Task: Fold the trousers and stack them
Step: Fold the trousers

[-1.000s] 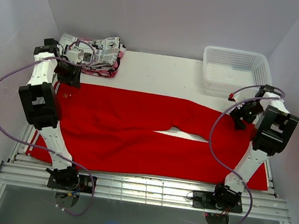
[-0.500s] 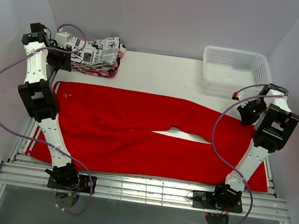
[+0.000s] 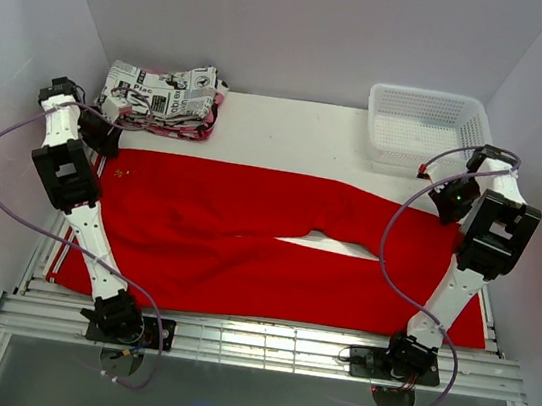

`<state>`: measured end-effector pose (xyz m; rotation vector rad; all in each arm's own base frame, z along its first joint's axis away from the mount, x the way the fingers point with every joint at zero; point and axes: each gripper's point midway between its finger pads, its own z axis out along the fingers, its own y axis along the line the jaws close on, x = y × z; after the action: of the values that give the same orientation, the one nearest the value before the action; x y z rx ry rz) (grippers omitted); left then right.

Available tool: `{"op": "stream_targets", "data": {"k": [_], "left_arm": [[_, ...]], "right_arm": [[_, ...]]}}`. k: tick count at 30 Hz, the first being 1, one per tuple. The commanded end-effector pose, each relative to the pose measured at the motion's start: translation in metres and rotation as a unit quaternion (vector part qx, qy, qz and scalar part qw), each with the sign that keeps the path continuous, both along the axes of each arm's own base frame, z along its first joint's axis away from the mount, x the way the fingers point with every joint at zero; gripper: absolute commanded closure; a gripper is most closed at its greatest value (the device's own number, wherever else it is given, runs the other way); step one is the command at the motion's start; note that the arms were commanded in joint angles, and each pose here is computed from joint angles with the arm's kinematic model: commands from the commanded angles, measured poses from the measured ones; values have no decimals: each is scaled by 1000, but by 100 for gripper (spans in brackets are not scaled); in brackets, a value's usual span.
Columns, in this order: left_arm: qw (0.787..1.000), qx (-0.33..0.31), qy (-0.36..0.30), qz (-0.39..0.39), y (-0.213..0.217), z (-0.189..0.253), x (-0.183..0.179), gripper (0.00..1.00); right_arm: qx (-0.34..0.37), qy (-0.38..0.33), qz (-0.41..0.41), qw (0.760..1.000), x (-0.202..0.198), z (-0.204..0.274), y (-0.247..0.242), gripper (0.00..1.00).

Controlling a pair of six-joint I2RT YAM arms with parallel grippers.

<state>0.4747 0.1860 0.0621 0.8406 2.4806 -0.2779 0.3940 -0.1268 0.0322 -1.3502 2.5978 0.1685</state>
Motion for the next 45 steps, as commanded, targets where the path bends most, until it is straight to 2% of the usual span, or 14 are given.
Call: {"op": "stream_targets", "data": {"k": [1, 5, 7, 11, 14, 17, 18, 21, 25, 27, 33, 40, 43, 45], "left_arm": [[994, 20, -63, -82, 2, 0, 24, 42], [991, 29, -59, -113, 5, -33, 27, 42], [991, 26, -33, -126, 3, -57, 17, 43], [987, 11, 44, -152, -5, -88, -25, 60], [987, 4, 67, -145, -9, -88, -40, 72], [993, -6, 48, -109, -7, -70, -29, 95], [995, -3, 30, -99, -4, -58, -19, 100], [998, -16, -24, -53, -2, -20, 4, 100], [991, 10, -131, 17, 14, 29, 52, 100], [979, 26, -193, 65, 27, 62, 77, 100], [945, 72, -280, 154, 57, 111, 113, 100], [914, 57, -367, 162, 50, 171, 116, 100], [900, 61, -398, 166, 50, 195, 104, 100], [889, 63, -421, 168, 51, 211, 87, 100]], "right_arm": [[-39, -14, 43, 998, -9, 36, -1, 92], [-55, -23, 42, 997, -7, 47, 0, 92], [-65, -28, 43, 997, -4, 51, -2, 92], [-72, -43, 40, 996, 4, 60, -4, 92], [-70, -58, 33, 995, 12, 69, -3, 92], [-76, -73, 37, 994, 16, 76, -5, 92], [-81, -76, 38, 993, 17, 77, -7, 92], [-97, -116, 33, 988, 35, 89, -19, 92], [-104, -167, 22, 980, 68, 107, -29, 92], [-101, -194, 9, 976, 88, 119, -32, 92], [-84, -241, -6, 967, 116, 142, -30, 92], [-69, -287, -9, 955, 106, 182, -30, 92], [-69, -321, -25, 944, 89, 218, -42, 92], [-63, -321, -35, 944, 72, 220, -52, 92]]}}
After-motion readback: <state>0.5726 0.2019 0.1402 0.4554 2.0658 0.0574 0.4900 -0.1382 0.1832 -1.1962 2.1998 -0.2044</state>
